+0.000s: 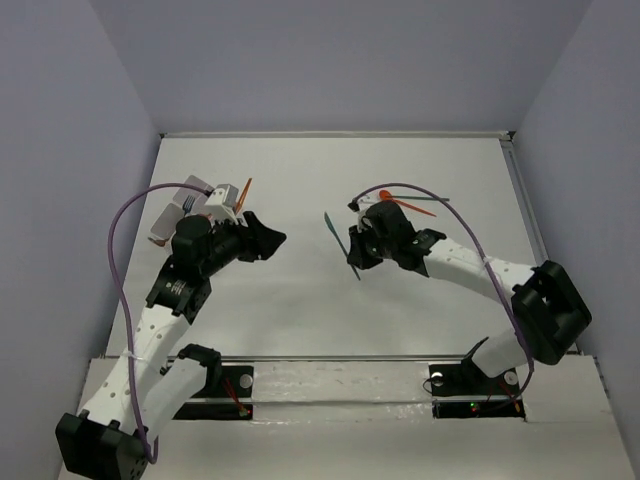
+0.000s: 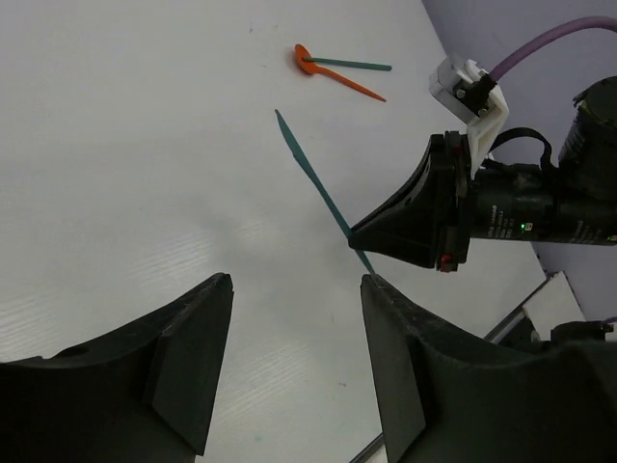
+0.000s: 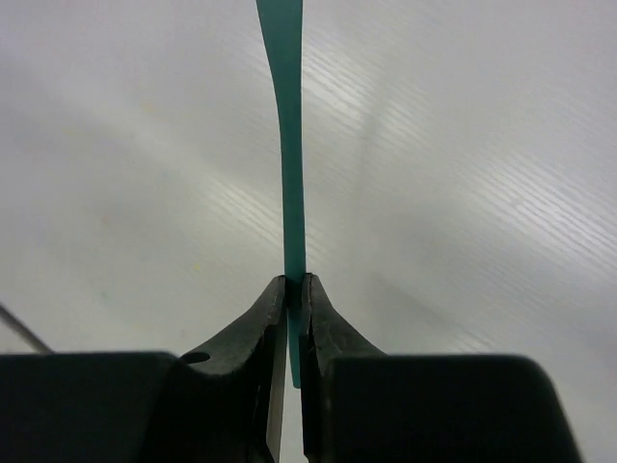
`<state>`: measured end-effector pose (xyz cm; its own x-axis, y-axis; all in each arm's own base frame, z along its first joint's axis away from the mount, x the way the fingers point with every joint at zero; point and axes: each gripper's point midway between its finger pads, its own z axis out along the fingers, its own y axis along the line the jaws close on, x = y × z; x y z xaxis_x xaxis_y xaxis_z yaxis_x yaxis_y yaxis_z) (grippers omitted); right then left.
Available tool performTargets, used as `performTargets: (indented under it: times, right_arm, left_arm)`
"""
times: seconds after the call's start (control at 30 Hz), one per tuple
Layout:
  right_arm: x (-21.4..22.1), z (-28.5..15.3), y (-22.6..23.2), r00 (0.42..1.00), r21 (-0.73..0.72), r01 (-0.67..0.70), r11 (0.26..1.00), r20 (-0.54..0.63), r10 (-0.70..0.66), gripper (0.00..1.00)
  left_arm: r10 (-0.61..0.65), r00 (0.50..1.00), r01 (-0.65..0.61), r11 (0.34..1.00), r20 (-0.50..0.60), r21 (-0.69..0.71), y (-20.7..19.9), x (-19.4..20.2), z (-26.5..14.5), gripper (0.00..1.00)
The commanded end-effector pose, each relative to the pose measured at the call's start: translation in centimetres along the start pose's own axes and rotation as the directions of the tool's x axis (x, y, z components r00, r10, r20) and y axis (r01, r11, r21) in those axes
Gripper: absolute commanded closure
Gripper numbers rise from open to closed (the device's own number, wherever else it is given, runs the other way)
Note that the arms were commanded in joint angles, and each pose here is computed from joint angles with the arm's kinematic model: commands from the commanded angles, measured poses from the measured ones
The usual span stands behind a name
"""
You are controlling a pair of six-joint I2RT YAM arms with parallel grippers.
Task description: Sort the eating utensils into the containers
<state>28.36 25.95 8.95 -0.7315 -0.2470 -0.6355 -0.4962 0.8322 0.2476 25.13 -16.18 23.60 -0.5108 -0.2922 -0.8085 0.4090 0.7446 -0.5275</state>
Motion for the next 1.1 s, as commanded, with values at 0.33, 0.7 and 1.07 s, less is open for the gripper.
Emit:
performTargets:
  times: [0.33, 0.7, 1.07]
  right_arm:
    - [-4.8, -4.1, 13.9, 0.959, -0.424, 0.124, 0.897, 0.282, 0.000, 0.93]
    - [-3.9, -5.2, 16.3, 0.955, -0.485, 0.178, 0.856, 0.294, -0.032, 0.93]
    - [-3.7, -6.2, 15.7, 0.947, -0.473, 0.175, 0.863, 0.321, -0.015, 0.49]
  left_arm:
    - [-0.245, 0.970, 0.244, 0.964, -0.009, 0.105, -1.3, 0.8, 3.7, 0.37]
    - [-0.260, 0.966, 0.258, 0.964, 0.010, 0.061, -1.1, 0.9, 5.5, 0.52]
    - [-0.213, 0.975, 0.214, 0.977, 0.066, -0.004, -0.6, -0.6, 5.4, 0.94]
